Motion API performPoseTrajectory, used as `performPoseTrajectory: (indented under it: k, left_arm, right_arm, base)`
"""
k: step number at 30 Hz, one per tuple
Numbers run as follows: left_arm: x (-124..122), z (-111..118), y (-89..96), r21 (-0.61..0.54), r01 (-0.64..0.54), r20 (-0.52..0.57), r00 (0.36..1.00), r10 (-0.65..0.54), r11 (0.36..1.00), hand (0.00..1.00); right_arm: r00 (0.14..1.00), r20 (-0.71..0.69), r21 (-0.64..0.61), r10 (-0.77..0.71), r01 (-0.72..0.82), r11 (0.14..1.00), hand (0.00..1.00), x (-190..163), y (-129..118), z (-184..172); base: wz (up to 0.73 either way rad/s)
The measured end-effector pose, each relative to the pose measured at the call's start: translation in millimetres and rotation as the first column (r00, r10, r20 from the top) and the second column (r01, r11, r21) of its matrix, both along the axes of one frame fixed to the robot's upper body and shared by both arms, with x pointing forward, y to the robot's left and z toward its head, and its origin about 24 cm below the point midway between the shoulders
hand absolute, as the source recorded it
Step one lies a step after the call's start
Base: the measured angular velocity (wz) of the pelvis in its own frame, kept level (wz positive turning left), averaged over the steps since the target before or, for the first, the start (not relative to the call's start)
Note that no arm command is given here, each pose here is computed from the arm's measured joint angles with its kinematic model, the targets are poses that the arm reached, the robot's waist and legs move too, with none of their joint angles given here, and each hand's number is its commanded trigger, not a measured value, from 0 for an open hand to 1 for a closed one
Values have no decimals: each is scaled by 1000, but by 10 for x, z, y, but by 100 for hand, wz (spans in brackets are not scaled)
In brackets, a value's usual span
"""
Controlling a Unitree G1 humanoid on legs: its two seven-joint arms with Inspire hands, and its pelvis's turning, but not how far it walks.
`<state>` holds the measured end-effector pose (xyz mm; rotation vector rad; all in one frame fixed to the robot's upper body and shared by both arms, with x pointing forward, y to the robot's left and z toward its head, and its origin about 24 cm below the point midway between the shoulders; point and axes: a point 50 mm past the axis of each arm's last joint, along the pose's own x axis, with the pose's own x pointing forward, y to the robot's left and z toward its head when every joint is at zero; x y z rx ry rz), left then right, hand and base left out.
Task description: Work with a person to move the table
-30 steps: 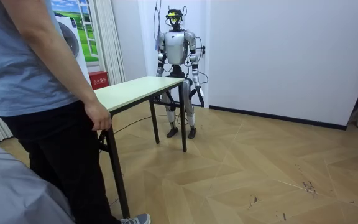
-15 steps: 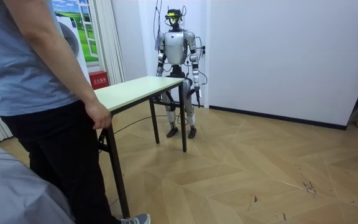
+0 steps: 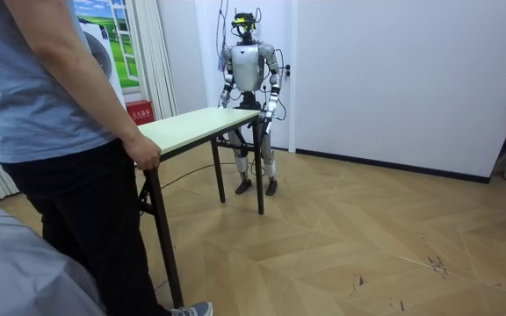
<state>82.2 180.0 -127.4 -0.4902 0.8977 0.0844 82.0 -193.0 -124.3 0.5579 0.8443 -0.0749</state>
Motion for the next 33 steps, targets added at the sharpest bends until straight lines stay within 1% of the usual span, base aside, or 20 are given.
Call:
performPoseTrajectory:
  k: [2, 3, 5, 6, 7, 8, 9, 11, 14, 16, 19, 26, 33]
  left_arm:
    - [19, 87, -68, -70, 13, 44, 999, -10, 997, 0]
    - [28, 105, -87, -85, 19, 53, 998, -15, 996, 0]
    - [109, 197, -201, -178, 12, 97, 995, 6, 984, 0]
    - [125, 219, -234, -199, 12, 107, 994, 10, 980, 0]
    - [129, 254, -292, -239, 18, 118, 993, 11, 971, 0]
    - [141, 288, -363, -275, 31, 131, 991, 6, 961, 0]
    - [143, 304, -397, -293, 35, 135, 991, 5, 956, 0]
    - [126, 355, -532, -353, 69, 146, 989, -18, 933, 0]
    - [85, 420, -623, -438, 40, 138, 990, 23, 898, 0]
    - [75, 443, -626, -458, 27, 136, 990, 40, 888, 0]
    - [114, 501, -630, -483, 36, 152, 987, 44, 875, 0]
    - [171, 530, -625, -511, 31, 152, 987, 55, 859, 0]
    - [221, 551, -602, -528, 21, 153, 986, 70, 849, 0]
  right_arm:
    - [1000, 22, 49, -9, 8, 999, 0, -26, 15, 72]
    - [1000, 24, 63, -15, 13, 998, 0, -34, 20, 84]
    - [999, 37, 125, -40, 35, 992, 0, -24, 60, 123]
    - [998, 41, 137, -42, 36, 990, 0, -21, 77, 133]
    - [998, 56, 168, -24, 14, 986, 0, -23, 134, 158]
    - [996, 86, 208, 18, -36, 977, 0, -15, 246, 195]
    - [994, 101, 230, 35, -58, 971, 0, -4, 295, 217]
    - [981, 165, 317, 105, -153, 936, 0, 33, 544, 305]
    - [966, 228, 400, 125, -210, 892, 0, 66, 688, 404]
    - [961, 245, 414, 129, -224, 882, 0, 91, 707, 436]
    - [955, 265, 429, 136, -242, 870, 0, 141, 696, 467]
    - [957, 269, 454, 112, -229, 861, 0, 192, 691, 485]
    - [939, 305, 430, 158, -284, 857, 0, 240, 669, 559]
  base:
    - [-7]
    - [-6]
    - [-2]
    - [-5]
    - [-8]
    - [-9]
    - [-4]
    - [2]
    - [6]
    - [2]
    - [2]
    - [3]
    - [0]
